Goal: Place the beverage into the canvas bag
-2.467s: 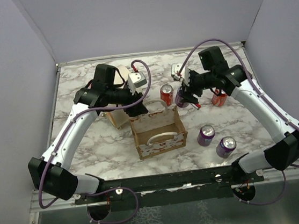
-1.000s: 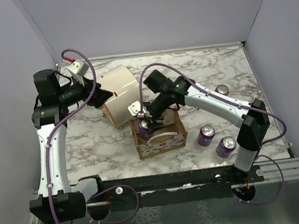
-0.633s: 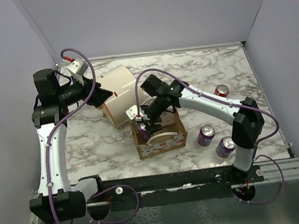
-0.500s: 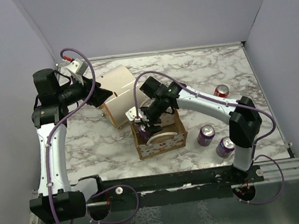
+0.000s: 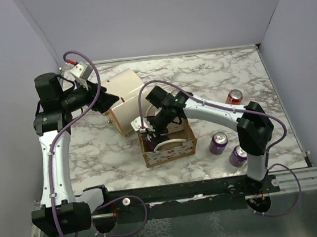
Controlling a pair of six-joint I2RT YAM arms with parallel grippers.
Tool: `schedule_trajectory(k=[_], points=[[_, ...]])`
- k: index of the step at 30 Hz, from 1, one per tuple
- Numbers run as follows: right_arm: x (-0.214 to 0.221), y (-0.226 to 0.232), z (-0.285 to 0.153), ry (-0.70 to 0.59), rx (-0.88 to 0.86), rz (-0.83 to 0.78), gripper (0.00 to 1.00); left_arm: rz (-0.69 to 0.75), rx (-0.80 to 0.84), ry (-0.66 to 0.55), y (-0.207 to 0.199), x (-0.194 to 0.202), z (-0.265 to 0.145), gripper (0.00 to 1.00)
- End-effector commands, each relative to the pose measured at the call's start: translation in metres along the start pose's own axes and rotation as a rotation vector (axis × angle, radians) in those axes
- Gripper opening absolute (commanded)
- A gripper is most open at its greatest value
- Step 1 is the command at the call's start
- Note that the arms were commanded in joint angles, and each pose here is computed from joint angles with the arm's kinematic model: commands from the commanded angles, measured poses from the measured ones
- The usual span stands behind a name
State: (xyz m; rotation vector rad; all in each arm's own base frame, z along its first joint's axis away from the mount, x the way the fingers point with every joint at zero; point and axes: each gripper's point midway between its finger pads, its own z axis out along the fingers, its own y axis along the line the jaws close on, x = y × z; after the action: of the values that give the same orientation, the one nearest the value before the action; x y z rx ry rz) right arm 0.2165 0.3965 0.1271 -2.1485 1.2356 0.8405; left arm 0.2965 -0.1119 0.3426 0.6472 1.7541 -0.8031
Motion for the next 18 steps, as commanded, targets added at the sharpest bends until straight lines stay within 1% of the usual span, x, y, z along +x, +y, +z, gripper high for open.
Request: schedule_trajectory(k=[1, 6, 10, 16, 18], points=[[-0.02, -0.013, 0.007, -0.041, 0.043, -0.058, 0.08, 0.018, 0.029, -0.02, -0.006, -0.003, -0.002, 0.72], [-0.02, -0.015, 0.01, -0.036, 0.048, -0.054, 0.11, 0.027, 0.029, -0.02, -0.008, 0.0, -0.003, 0.72], [-0.011, -0.013, 0.017, -0.026, 0.049, -0.041, 0.16, 0.028, 0.03, -0.018, -0.008, 0.003, -0.003, 0.72], [-0.004, -0.014, 0.021, -0.015, 0.062, -0.024, 0.27, 0.029, 0.034, -0.018, -0.01, 0.004, -0.004, 0.72], [-0.004, -0.015, 0.02, -0.013, 0.069, -0.022, 0.33, 0.029, 0.034, -0.018, -0.01, 0.004, -0.004, 0.72]])
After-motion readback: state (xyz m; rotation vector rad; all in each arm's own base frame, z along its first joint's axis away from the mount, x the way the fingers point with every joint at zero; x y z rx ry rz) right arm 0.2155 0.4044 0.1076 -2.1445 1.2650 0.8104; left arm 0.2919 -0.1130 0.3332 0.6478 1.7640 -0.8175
